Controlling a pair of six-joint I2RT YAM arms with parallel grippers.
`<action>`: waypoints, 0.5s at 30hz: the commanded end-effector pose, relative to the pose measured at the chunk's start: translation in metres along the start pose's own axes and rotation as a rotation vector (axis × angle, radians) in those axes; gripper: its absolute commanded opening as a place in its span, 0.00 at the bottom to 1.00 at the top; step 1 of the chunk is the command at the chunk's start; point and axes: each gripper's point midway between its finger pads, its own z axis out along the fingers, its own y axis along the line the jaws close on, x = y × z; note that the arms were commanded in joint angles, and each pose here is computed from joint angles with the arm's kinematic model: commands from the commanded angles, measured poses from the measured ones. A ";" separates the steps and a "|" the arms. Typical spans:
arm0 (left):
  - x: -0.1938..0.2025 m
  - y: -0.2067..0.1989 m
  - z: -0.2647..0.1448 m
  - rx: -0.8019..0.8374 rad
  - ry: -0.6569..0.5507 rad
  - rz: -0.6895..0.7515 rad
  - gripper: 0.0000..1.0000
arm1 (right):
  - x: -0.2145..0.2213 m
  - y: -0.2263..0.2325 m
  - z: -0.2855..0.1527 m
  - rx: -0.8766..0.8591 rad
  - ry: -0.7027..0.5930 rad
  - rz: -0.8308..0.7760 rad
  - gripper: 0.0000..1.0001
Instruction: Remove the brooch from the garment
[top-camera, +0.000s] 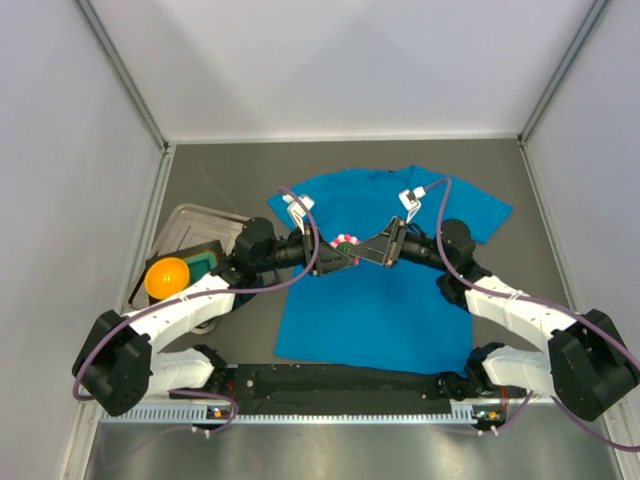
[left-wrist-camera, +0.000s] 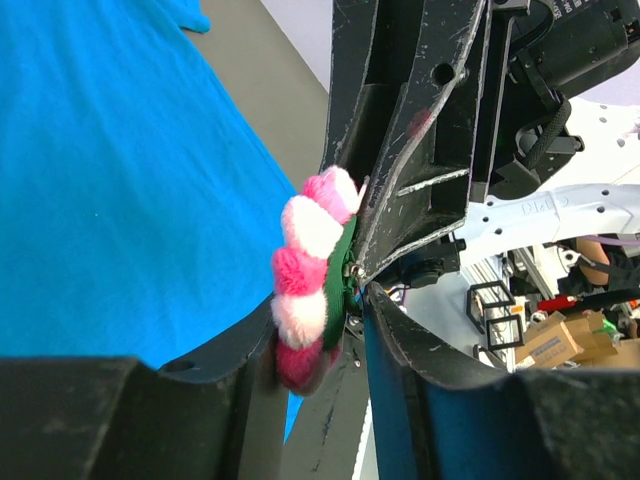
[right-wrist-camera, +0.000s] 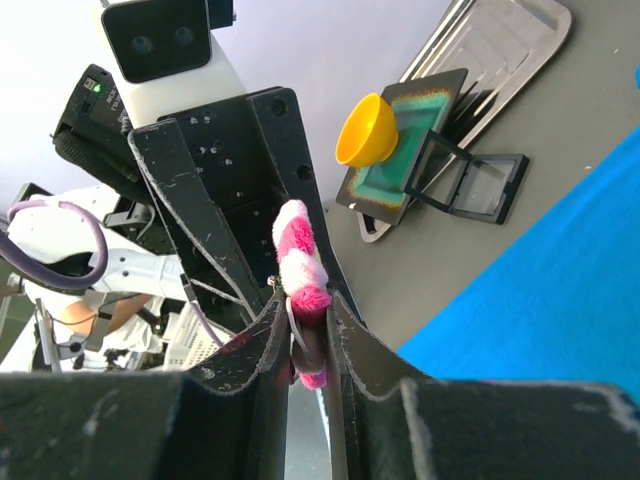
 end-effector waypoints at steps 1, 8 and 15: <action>-0.004 -0.015 -0.001 0.048 -0.020 0.072 0.40 | -0.011 0.033 0.006 -0.101 -0.011 -0.050 0.00; -0.005 -0.014 -0.001 0.039 -0.028 0.073 0.35 | -0.012 0.035 0.006 -0.106 -0.010 -0.054 0.00; -0.002 -0.012 -0.005 0.018 -0.016 0.085 0.50 | -0.010 0.032 0.004 -0.093 -0.011 -0.055 0.00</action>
